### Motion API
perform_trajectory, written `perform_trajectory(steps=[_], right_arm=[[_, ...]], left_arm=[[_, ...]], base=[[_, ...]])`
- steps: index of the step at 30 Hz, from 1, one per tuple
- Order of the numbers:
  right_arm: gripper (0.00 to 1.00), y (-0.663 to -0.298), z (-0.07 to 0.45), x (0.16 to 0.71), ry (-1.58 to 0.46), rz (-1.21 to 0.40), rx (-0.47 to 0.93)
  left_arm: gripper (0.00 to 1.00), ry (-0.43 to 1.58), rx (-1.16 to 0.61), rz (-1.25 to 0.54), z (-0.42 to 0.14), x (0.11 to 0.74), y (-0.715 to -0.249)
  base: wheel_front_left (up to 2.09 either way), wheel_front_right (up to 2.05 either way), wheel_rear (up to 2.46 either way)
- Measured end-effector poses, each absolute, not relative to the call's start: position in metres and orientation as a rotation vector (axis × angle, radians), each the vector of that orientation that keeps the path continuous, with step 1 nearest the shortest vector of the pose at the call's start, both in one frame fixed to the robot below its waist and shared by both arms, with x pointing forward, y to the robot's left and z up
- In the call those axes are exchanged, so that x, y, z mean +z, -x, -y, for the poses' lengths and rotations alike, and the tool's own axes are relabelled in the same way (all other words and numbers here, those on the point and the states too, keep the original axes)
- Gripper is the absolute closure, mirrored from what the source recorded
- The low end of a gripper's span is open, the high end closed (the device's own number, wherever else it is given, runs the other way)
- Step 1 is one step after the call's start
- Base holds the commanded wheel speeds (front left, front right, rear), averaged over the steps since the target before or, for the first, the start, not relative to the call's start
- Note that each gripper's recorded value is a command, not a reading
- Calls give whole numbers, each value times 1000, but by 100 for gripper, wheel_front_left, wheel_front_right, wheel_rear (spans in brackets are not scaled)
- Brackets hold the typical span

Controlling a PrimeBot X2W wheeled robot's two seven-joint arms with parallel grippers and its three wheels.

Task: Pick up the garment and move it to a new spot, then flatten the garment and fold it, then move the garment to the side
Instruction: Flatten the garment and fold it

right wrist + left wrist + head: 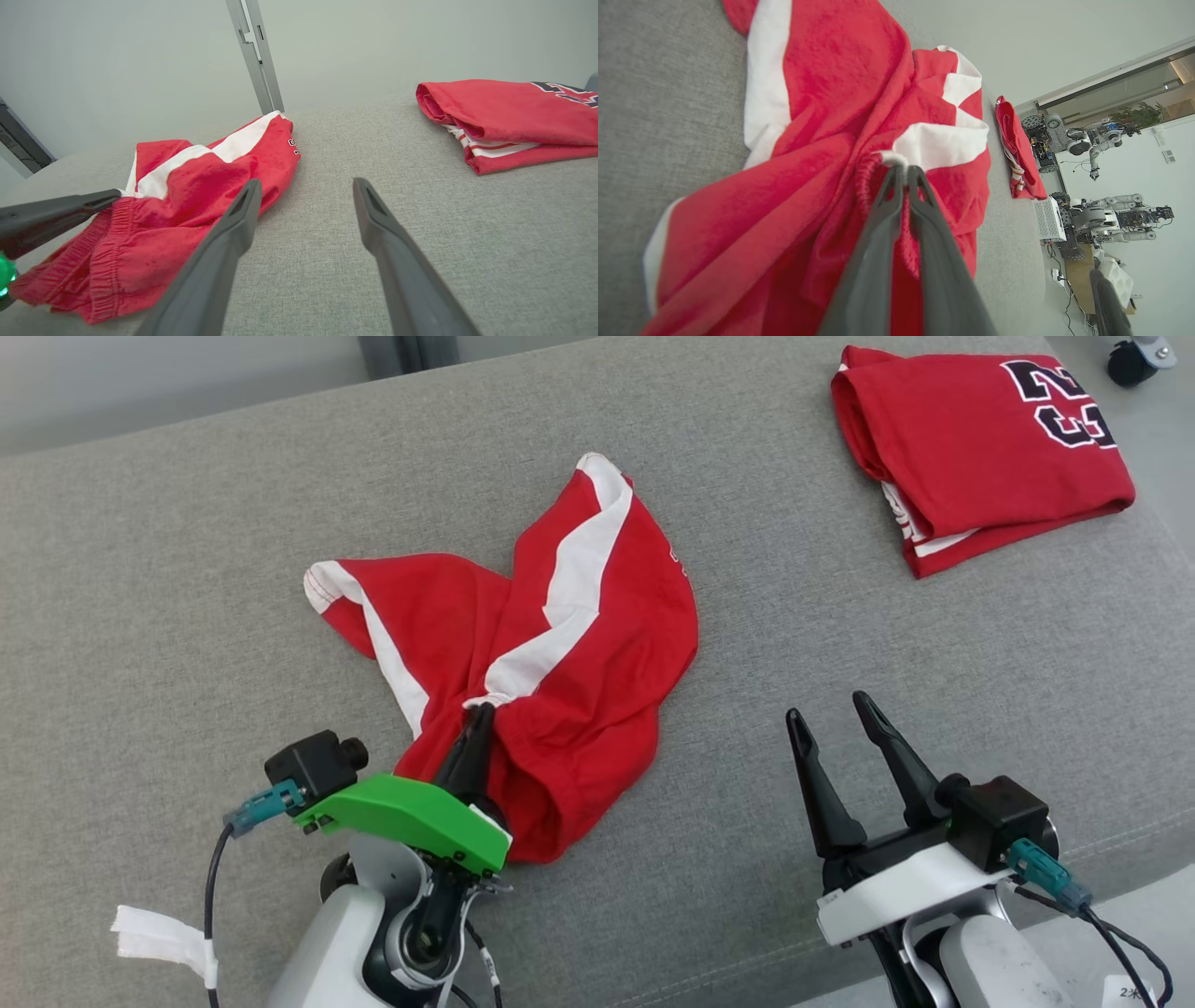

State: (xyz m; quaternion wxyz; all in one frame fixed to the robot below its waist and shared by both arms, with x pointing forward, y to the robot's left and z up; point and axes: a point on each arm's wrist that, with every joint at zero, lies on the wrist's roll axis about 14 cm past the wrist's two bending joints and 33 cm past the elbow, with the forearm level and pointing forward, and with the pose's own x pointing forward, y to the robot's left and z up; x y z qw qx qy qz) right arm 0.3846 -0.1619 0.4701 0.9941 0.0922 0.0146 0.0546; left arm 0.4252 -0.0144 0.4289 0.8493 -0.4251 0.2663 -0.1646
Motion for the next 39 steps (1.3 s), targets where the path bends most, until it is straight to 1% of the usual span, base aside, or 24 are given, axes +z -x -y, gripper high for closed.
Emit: perform_trajectory(steps=[5, 8, 10, 13, 19, 24, 28, 31, 33, 39], right_arm=[[0, -381, 166, 474, -192, -18, 91], [0, -378, 168, 478, -195, -7, 84], [0, -376, 169, 481, -197, 2, 77], [0, -372, 170, 485, -200, 14, 72], [0, -365, 176, 495, -204, 43, 54], [0, -358, 184, 502, -201, 66, 27], [0, -353, 190, 508, -198, 83, 11], [0, -352, 191, 509, -192, 88, 13], [0, -354, 190, 511, -181, 93, 26], [0, -367, 186, 510, -217, 89, 61]], left_arm=[[100, 885, -337, -569, 11, 425, -426], [100, 857, -365, -540, 12, 433, -430], [100, 819, -414, -501, 15, 445, -435], [100, 777, -524, -440, 30, 475, -443], [100, 639, -832, -292, 74, 564, -454], [100, 559, -1050, -173, 111, 644, -445], [100, 552, -1168, -119, 124, 692, -426], [100, 533, -1191, -124, 119, 700, -416], [100, 506, -1157, -154, 106, 687, -417], [100, 475, -916, -399, 36, 581, -421]], base=[[0, 0, 0], [0, 0, 0], [0, 0, 0], [0, 0, 0], [0, 0, 0], [0, 0, 0], [0, 0, 0], [0, 0, 0], [0, 0, 0], [0, 0, 0]])
